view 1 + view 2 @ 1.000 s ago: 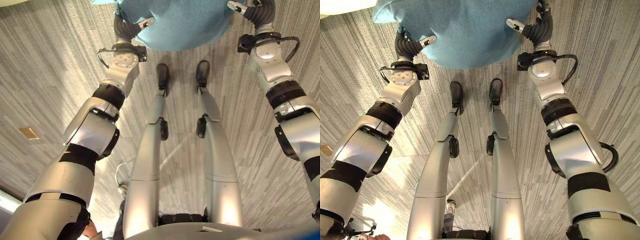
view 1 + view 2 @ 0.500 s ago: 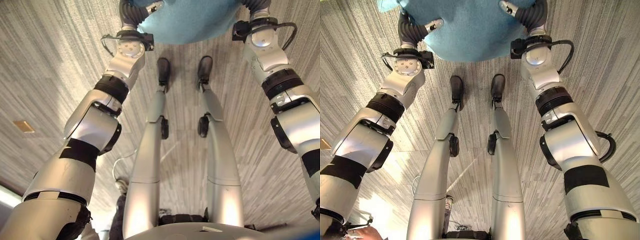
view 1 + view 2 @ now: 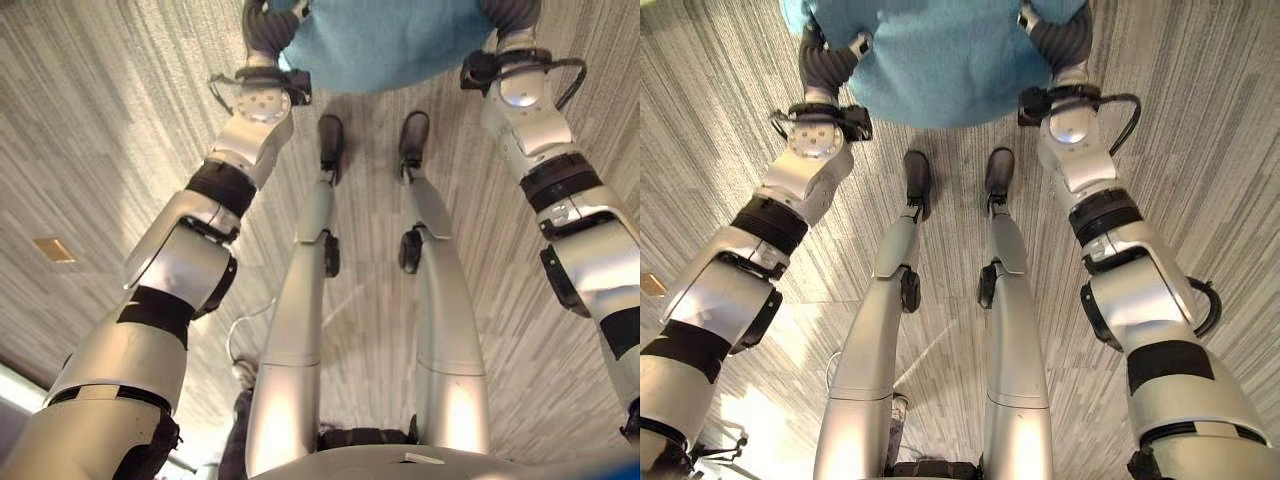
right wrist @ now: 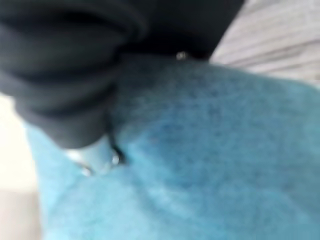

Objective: Pick up all the scattered cushions and arrange them neatly on the sofa.

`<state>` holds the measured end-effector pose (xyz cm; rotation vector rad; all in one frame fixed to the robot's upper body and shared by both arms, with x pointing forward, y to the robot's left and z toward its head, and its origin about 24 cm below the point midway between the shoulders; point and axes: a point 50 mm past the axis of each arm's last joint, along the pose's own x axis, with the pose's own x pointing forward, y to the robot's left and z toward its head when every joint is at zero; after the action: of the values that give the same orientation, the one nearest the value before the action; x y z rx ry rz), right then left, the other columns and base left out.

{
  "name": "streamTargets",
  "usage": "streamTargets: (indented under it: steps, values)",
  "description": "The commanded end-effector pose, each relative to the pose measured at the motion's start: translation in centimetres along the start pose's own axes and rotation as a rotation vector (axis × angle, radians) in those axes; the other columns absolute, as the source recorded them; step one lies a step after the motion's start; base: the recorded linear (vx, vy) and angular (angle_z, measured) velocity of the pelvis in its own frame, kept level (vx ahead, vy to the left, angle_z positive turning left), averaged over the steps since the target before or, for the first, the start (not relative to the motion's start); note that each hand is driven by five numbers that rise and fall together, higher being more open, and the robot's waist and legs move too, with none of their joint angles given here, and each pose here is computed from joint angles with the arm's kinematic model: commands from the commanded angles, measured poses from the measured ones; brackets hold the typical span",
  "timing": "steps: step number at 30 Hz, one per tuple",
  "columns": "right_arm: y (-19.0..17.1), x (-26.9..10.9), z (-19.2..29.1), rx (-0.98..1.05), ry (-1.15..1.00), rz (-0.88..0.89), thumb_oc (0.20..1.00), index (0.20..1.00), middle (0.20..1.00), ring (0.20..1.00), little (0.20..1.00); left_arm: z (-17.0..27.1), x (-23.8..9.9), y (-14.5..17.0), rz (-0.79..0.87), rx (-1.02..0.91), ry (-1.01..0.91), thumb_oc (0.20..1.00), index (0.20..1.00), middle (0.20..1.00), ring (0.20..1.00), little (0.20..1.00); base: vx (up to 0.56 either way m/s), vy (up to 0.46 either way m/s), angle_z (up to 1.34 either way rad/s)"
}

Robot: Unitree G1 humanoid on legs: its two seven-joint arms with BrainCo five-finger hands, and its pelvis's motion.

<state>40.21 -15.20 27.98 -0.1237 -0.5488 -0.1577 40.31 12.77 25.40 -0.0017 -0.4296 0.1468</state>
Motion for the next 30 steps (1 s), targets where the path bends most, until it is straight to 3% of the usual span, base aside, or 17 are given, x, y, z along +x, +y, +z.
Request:
streamTargets:
  steps: [1, 11, 15, 30]
  values:
    - [4.2, -2.3, 1.0, 0.096, -0.126, 0.146, 0.200, 0.200, 0.200, 0.200, 0.200, 1.4, -2.8, -6.0, -0.208, -0.182, -0.115, 0.200, 0.200, 0.200, 0.200, 0.200, -0.04, -0.044, 0.03]
    - [3.6, -8.5, -4.9, 0.121, 0.021, 0.200, 0.200, 0.200, 0.200, 0.200, 0.200, -5.0, -8.2, -3.6, -0.219, -0.235, 0.031, 0.200, 0.200, 0.200, 0.200, 0.200, 0.01, -0.034, -0.03]
    - [2.5, -13.8, -9.7, 0.129, 0.219, 0.226, 0.200, 0.200, 0.200, 0.200, 0.200, -10.4, -13.0, -1.0, -0.192, -0.217, 0.233, 0.200, 0.200, 0.200, 0.200, 0.200, 0.17, -0.024, 0.01]
    - [-0.8, -20.4, -14.6, 0.075, 0.483, 0.195, 0.200, 0.200, 0.200, 0.200, 0.200, -16.1, -19.5, 2.2, -0.163, -0.154, 0.519, 0.200, 0.200, 0.200, 0.200, 0.200, 0.08, -0.080, 0.34]
